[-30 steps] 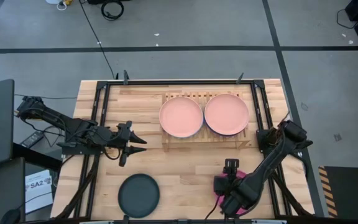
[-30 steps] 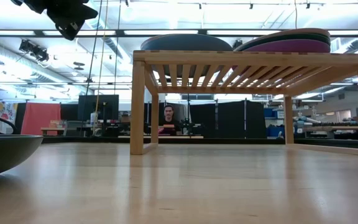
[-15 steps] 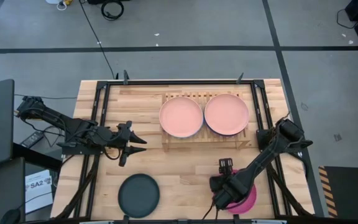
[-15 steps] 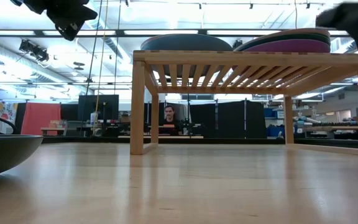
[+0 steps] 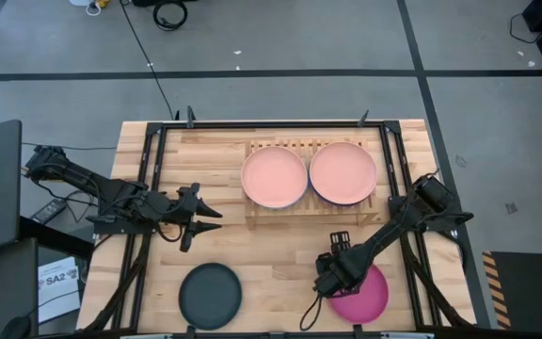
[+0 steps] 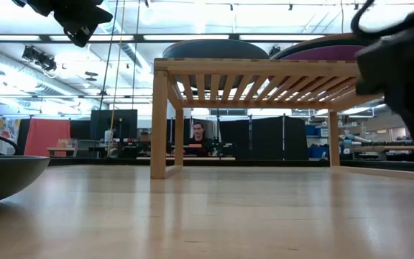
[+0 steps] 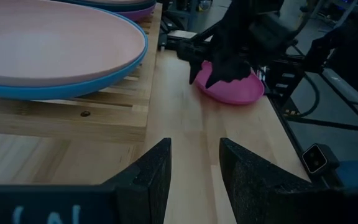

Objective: Place and stack plates onto a shelf
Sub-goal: Stack the pink plate on top of the left brown plate on the shelf

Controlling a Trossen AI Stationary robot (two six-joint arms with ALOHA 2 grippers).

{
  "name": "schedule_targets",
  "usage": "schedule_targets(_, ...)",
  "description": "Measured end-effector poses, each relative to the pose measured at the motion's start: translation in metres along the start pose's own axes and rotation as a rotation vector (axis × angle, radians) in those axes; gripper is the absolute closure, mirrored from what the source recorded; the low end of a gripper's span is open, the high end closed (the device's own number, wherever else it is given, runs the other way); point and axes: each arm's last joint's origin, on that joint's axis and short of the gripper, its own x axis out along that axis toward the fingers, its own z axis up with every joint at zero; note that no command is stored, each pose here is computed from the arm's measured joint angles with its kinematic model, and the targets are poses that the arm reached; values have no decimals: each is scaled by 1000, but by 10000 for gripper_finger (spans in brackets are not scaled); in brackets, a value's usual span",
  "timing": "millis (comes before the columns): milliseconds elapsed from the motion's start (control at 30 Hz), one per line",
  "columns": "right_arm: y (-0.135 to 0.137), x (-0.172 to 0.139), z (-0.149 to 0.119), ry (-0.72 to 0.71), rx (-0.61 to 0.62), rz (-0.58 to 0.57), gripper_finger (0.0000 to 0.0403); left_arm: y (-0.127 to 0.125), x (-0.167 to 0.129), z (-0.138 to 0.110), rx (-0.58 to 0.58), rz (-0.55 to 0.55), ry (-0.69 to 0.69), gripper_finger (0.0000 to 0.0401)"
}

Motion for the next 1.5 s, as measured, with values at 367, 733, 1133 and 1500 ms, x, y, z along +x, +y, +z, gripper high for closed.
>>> schedule_targets(367, -9, 12, 1, 41, 15, 62, 178, 0, 0, 0, 0, 0, 0, 259)
schedule_targets(733, -7, 12, 1, 67, 14, 121, 225, 0, 0, 0, 0, 0, 0, 259)
schedule_targets(1133, -6, 10, 1, 76, 11, 151, 347, 0, 0, 0, 0, 0, 0, 259)
schedule_targets(1500, -5, 7, 2, 86, 19, 180, 368, 0, 0, 0, 0, 0, 0, 259)
